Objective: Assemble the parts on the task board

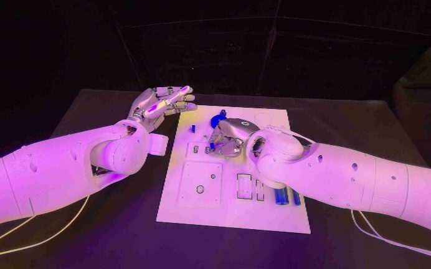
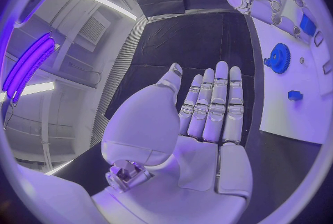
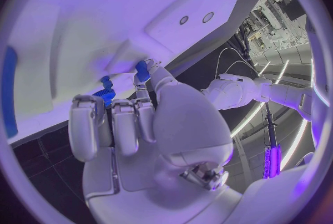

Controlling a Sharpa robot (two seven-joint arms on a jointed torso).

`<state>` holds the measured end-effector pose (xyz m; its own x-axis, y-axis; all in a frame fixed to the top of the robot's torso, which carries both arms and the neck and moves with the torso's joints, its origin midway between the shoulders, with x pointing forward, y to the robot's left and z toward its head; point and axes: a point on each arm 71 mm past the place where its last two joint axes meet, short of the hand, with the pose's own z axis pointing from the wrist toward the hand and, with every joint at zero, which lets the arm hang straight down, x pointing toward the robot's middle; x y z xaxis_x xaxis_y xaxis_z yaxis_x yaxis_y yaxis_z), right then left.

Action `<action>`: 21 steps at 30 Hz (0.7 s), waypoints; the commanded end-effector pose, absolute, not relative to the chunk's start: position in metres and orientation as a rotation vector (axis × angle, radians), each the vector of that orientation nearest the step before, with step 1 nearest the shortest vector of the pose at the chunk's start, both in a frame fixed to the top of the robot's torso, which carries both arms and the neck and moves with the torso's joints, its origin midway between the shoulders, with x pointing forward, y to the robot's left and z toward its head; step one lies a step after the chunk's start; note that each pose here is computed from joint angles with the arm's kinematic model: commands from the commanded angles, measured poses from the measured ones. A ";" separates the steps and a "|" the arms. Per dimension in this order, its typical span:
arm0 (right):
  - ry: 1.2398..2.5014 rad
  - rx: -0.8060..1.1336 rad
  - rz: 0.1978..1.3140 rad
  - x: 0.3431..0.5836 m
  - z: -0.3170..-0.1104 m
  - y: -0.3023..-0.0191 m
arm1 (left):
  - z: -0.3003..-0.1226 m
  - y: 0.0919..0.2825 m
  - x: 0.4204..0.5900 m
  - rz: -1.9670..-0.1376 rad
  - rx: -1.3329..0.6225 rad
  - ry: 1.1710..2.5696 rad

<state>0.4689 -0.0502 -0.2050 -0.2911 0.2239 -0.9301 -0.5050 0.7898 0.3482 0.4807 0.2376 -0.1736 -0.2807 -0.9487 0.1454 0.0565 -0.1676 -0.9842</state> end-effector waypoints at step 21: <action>1.743 -0.266 0.650 0.467 -0.211 -0.052 | -0.172 0.238 0.481 -1.588 -1.114 1.270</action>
<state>0.4675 -0.0503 -0.2068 -0.2736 0.1858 -0.9437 -0.5145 0.8007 0.3068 0.4811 0.2386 -0.1739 -0.2788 -0.9493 0.1449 0.0557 -0.1666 -0.9845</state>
